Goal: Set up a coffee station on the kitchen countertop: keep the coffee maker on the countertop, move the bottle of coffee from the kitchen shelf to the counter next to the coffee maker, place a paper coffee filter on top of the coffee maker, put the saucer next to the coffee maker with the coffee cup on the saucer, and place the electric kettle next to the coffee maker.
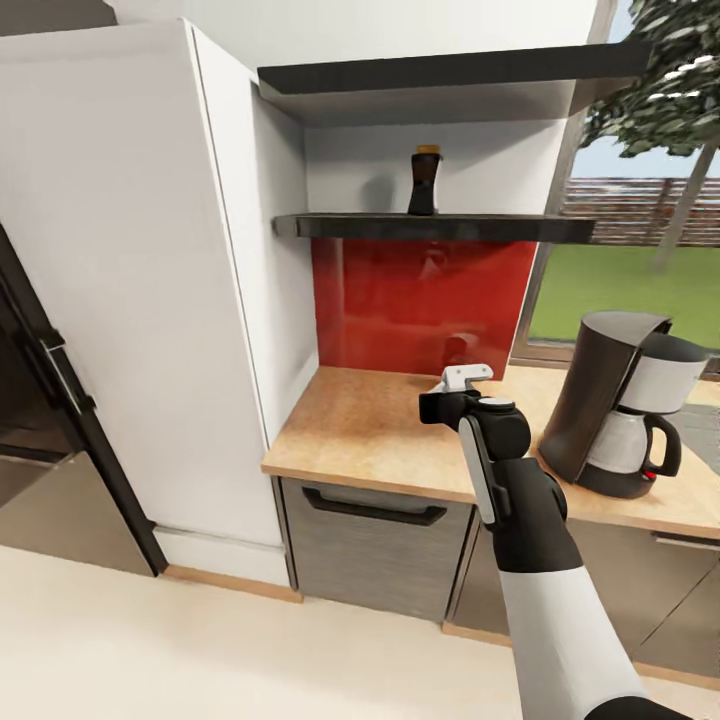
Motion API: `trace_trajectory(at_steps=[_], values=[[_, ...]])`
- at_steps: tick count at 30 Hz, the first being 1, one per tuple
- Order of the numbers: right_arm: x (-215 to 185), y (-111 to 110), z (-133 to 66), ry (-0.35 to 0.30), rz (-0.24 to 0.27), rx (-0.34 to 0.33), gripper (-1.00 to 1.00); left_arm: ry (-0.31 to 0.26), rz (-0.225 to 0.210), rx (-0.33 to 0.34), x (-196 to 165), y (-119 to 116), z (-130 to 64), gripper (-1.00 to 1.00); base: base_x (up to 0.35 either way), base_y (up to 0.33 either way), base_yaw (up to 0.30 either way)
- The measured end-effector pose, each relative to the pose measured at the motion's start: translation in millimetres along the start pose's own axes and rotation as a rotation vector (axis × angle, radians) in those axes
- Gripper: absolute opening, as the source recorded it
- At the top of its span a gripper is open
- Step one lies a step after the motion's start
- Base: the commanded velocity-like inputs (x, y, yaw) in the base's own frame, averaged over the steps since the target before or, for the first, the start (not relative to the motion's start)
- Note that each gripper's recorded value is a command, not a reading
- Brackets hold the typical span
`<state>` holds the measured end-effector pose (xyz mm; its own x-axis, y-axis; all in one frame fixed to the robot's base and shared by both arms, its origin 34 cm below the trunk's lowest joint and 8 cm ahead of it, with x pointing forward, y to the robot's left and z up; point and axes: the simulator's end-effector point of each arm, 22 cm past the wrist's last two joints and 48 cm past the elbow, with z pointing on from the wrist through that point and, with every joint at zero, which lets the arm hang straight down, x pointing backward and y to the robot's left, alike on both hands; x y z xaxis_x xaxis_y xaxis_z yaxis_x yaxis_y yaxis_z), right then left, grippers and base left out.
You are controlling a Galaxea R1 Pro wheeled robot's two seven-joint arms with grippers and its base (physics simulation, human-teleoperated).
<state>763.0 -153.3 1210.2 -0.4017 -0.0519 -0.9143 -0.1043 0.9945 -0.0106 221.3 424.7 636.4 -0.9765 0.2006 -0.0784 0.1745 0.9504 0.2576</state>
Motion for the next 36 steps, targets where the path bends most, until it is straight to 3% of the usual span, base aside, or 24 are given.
trace_trajectory(at_steps=[13, 28, 31, 36], values=[[2, 1, 1.0, 0.005, 0.000, -0.002, -1.00, 0.001, 0.000, 0.001, 1, -1, 0.0, 1.00, -0.003, 0.022, -0.217], [2, 2, 0.9, 0.003, 0.002, -0.010, -1.00, 0.004, 0.002, 0.003, 2, -1, 0.0, 1.00, 0.000, 0.000, -0.068], [1, 8, 0.6, 0.003, 0.020, -0.037, -1.00, 0.005, 0.003, 0.007, 3, -2, -0.1, 1.00, 0.000, 0.000, -0.244], [-1, 41, -3.0, 0.004, 0.112, -0.183, -1.00, 0.004, 0.005, 0.015, 3, -4, -0.1, 1.00, 0.000, 0.000, -0.263]])
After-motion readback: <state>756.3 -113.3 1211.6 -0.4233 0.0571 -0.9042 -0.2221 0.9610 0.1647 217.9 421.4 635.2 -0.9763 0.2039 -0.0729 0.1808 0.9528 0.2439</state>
